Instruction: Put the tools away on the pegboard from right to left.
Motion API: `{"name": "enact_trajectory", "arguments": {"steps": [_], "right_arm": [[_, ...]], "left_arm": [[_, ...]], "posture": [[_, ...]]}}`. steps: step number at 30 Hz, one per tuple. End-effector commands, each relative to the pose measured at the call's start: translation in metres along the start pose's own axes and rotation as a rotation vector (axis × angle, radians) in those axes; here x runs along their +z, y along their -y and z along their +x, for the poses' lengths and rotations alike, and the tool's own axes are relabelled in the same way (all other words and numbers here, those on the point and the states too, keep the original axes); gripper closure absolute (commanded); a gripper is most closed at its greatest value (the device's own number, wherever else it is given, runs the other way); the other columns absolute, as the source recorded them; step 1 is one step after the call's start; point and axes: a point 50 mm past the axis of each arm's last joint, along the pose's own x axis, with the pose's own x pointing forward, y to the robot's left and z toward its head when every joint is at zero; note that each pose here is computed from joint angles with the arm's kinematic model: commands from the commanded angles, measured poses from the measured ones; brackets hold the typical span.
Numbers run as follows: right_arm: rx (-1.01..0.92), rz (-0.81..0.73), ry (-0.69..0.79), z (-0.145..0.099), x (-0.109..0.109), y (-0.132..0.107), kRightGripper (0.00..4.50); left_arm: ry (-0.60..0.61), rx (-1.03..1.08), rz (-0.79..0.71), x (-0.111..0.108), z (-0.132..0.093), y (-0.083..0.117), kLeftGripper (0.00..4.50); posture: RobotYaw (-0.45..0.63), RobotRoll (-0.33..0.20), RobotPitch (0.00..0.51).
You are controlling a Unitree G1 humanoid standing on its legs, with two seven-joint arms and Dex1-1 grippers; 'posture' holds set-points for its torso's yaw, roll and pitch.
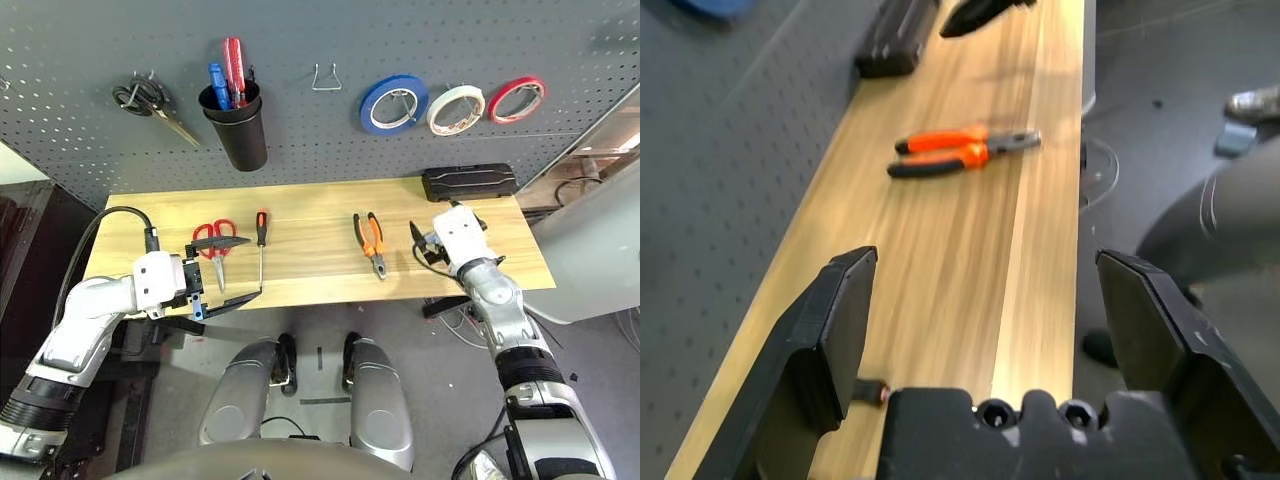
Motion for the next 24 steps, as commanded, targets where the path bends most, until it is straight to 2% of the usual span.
{"name": "enact_trajectory", "arguments": {"steps": [1,16,24], "right_arm": [[0.028,0.109,-0.108,0.004,0.006,-0.006,0.02],[0.102,0.346,-0.475,0.03,0.044,-0.045,0.02],[0.166,0.357,-0.607,0.039,0.044,-0.062,0.02]], "left_arm": [[-0.058,-0.038,-0.012,-0.007,0.003,0.003,0.0],[-0.125,-0.049,-0.042,-0.008,0.013,-0.004,0.0],[-0.125,-0.038,-0.044,-0.007,0.017,-0.003,0.0]], "posture": [[0.1,0.0,0.274],[0.11,0.0,0.301],[0.13,0.0,0.31]]}}
